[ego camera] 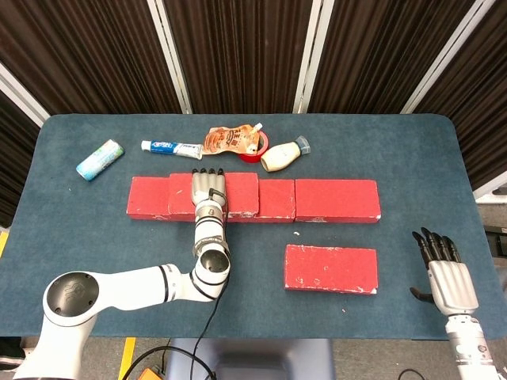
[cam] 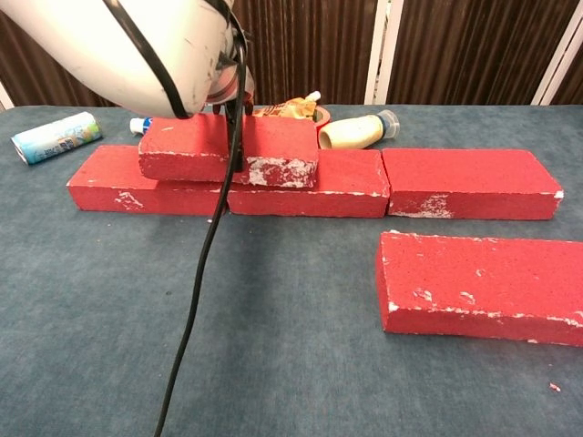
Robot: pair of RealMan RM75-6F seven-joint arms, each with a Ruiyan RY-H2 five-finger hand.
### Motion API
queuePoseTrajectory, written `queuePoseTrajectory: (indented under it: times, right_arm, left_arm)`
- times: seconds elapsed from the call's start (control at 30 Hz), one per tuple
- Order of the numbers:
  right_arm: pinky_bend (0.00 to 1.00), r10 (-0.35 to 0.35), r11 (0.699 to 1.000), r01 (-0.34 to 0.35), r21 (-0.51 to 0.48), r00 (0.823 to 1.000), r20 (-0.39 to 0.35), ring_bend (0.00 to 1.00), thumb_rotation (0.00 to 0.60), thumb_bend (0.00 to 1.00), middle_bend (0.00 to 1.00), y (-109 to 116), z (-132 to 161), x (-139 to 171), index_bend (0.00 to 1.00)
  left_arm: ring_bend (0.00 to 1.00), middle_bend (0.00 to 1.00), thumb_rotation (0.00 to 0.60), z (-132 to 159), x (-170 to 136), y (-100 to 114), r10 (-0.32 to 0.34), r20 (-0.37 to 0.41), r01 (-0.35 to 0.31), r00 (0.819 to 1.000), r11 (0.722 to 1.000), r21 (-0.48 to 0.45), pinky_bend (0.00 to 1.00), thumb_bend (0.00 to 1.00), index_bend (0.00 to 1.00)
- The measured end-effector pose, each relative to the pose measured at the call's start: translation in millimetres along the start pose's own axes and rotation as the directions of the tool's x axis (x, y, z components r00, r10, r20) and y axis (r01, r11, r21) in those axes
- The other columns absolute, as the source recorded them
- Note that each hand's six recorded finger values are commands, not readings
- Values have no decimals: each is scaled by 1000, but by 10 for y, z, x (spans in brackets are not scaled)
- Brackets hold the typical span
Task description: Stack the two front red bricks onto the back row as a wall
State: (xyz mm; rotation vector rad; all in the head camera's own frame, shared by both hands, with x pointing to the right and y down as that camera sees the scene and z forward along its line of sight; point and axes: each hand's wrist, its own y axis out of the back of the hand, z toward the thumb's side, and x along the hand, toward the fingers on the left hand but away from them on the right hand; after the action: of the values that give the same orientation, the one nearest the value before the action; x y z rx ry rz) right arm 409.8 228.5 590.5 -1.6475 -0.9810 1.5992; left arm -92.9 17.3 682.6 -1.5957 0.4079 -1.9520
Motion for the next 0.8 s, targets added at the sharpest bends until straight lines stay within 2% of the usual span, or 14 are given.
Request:
queuePoseTrajectory:
  times: [0.8]
  right_arm:
    - [0,-4,1000,4,-2,1000,4,0,600,0,109,15,-10,5,124]
  left_arm:
    - [73,98,600,22,29,-57,3,-1,-3,1000,1000,1,124,223,0]
